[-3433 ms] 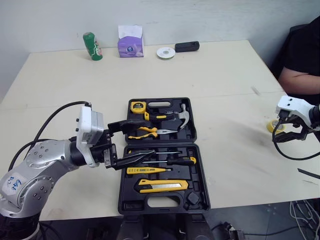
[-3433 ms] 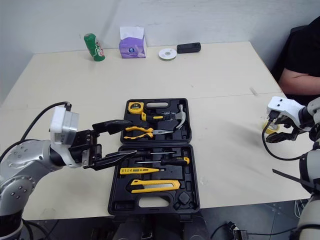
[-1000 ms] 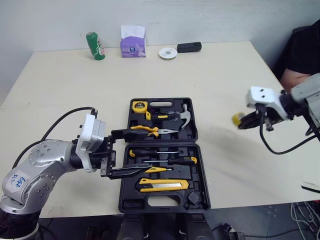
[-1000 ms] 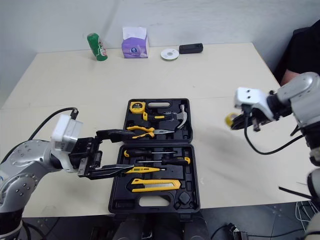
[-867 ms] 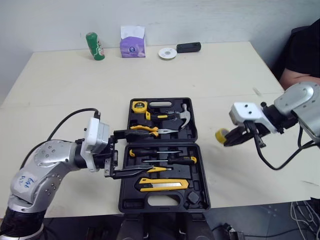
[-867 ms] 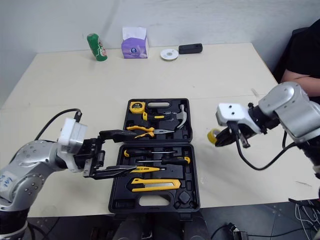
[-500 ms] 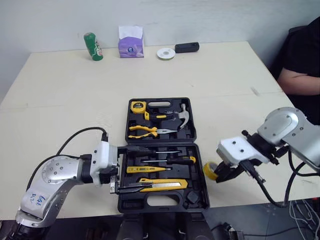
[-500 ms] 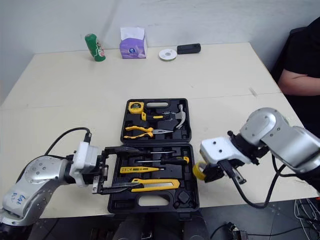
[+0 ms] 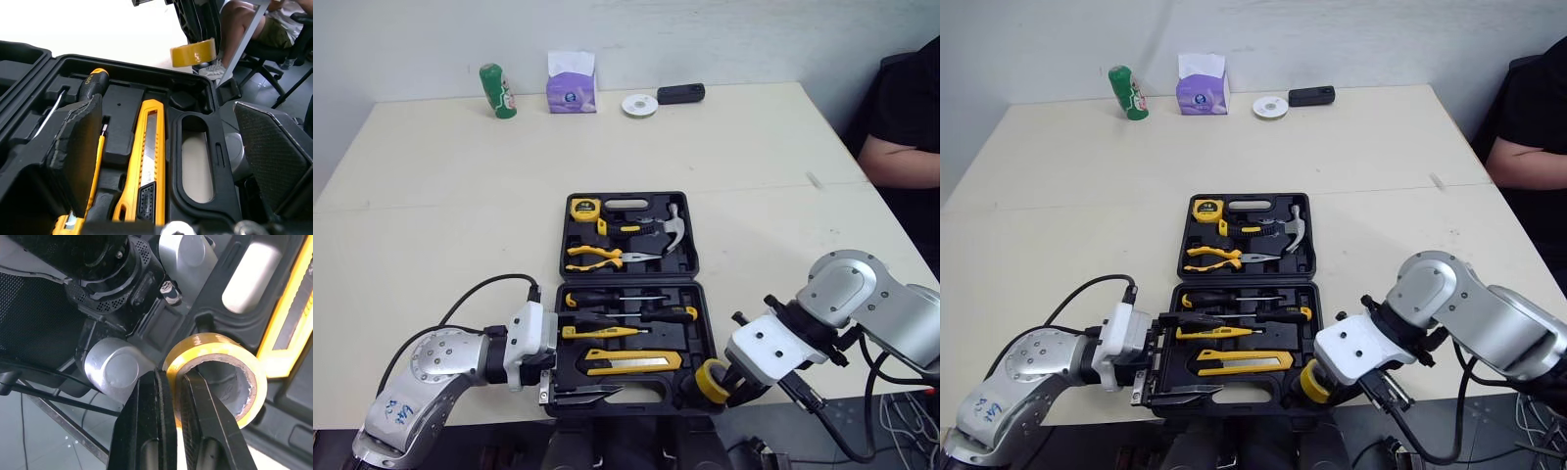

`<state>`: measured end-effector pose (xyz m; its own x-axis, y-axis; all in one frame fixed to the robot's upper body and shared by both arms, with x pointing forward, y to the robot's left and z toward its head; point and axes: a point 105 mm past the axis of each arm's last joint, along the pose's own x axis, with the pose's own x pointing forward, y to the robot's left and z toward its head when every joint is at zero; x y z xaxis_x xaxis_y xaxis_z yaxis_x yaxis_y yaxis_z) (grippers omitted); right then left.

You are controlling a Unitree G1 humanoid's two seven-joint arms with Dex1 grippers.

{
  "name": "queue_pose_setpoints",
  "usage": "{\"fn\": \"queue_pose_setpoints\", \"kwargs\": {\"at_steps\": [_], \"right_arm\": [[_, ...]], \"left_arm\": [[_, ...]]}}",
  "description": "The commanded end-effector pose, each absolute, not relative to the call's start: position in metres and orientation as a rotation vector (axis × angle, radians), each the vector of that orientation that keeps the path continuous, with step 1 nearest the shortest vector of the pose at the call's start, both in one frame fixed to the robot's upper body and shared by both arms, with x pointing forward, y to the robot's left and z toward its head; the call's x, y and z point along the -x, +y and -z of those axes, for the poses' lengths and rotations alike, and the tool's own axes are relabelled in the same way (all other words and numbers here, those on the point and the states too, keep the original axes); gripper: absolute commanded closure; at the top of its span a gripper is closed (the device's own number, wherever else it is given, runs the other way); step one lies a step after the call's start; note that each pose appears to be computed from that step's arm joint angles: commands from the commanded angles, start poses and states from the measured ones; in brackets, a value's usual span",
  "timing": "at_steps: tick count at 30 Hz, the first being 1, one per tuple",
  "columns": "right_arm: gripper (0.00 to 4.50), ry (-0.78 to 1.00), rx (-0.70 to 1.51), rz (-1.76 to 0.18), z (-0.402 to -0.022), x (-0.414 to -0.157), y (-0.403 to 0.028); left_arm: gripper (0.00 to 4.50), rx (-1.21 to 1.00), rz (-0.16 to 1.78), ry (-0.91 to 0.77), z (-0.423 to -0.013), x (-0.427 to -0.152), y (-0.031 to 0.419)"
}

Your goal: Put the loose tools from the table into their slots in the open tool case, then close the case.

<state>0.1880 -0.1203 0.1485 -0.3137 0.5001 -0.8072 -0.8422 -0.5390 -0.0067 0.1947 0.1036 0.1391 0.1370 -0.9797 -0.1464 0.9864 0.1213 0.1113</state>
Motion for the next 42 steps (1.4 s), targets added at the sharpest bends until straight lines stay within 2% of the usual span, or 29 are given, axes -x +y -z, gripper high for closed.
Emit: {"fn": "queue_pose_setpoints", "kwargs": {"at_steps": [1, 13, 28, 42], "right_arm": [[4.44, 0.547, 1.020, -2.007, -0.143, -0.183, -0.120], [4.44, 0.495, 1.066, -2.033, -0.118, -0.195, -0.100], [4.44, 0.625, 1.107, -2.084, -0.138, -0.185, -0.104], [4.44, 0.587, 1.122, -2.117, -0.139, -0.178, -0.098]], "left_arm": [[0.00, -0.216, 1.448, 0.014, -0.147, -0.191, 0.101], [0.00, -0.212, 1.416, 0.050, -0.145, -0.190, 0.105], [0.00, -0.224, 1.374, 0.064, -0.144, -0.192, 0.111], [0.00, -0.233, 1.360, 0.061, -0.144, -0.195, 0.111]]}}
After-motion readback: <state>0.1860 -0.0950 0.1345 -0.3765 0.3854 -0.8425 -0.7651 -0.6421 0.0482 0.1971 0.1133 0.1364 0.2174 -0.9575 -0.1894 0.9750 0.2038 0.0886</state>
